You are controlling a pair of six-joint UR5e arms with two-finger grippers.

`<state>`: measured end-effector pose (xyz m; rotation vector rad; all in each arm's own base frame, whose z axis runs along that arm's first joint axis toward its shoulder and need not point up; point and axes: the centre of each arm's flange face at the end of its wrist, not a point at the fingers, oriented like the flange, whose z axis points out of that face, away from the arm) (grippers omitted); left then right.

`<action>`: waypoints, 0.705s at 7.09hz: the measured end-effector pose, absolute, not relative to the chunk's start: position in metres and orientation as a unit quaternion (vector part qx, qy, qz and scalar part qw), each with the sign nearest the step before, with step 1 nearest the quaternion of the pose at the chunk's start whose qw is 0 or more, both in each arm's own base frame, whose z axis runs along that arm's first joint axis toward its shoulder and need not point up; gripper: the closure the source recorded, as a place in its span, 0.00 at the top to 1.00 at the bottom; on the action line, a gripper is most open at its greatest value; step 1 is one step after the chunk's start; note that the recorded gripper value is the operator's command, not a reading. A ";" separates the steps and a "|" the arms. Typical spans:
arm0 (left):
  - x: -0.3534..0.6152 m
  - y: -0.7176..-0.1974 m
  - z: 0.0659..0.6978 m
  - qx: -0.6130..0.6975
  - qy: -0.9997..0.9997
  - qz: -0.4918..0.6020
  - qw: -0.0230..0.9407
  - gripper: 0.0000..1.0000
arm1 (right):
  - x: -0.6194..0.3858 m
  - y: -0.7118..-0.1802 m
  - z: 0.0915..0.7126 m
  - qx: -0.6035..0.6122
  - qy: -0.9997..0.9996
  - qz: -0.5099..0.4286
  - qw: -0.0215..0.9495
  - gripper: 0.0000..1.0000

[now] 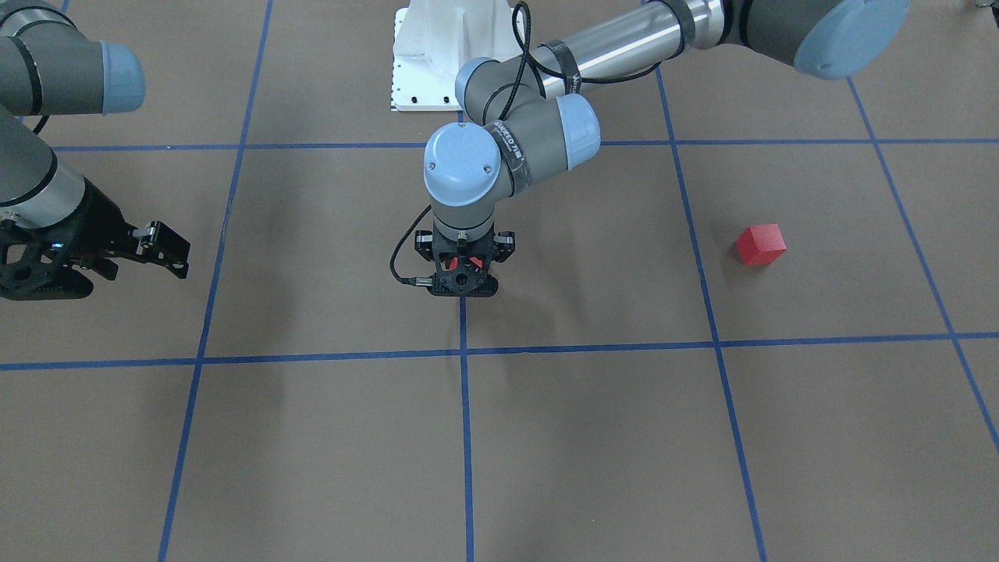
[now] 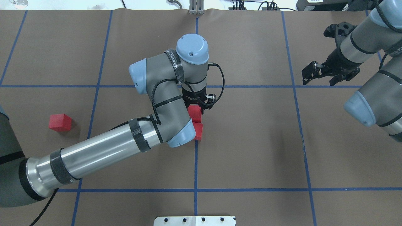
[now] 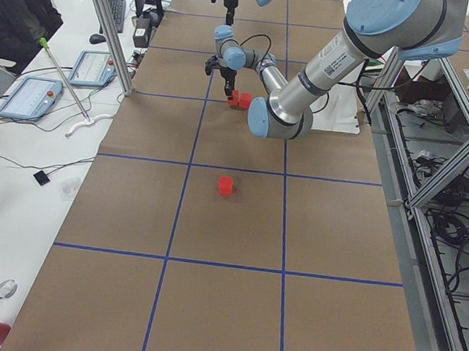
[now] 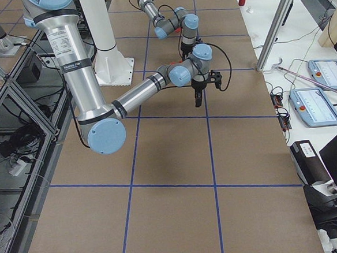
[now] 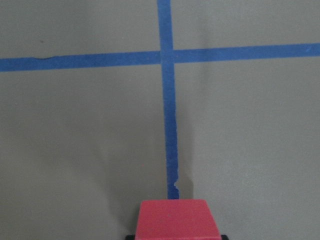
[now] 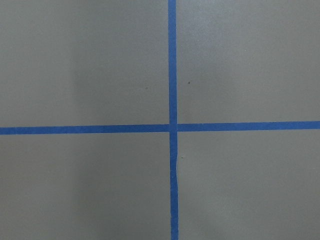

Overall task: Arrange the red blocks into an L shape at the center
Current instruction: 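Adjust and set the red cube against the center cube, farther from robot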

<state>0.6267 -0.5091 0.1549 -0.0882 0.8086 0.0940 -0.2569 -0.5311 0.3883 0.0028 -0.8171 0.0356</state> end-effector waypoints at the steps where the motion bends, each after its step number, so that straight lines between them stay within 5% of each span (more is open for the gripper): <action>1: 0.626 -0.508 0.156 -0.044 0.393 0.044 0.917 0.00 | -0.257 -0.531 0.388 0.001 -0.397 0.017 0.918 1.00; 5: 0.627 -0.505 0.156 -0.048 0.394 0.036 0.917 0.00 | -0.258 -0.531 0.388 0.001 -0.397 0.017 0.917 0.99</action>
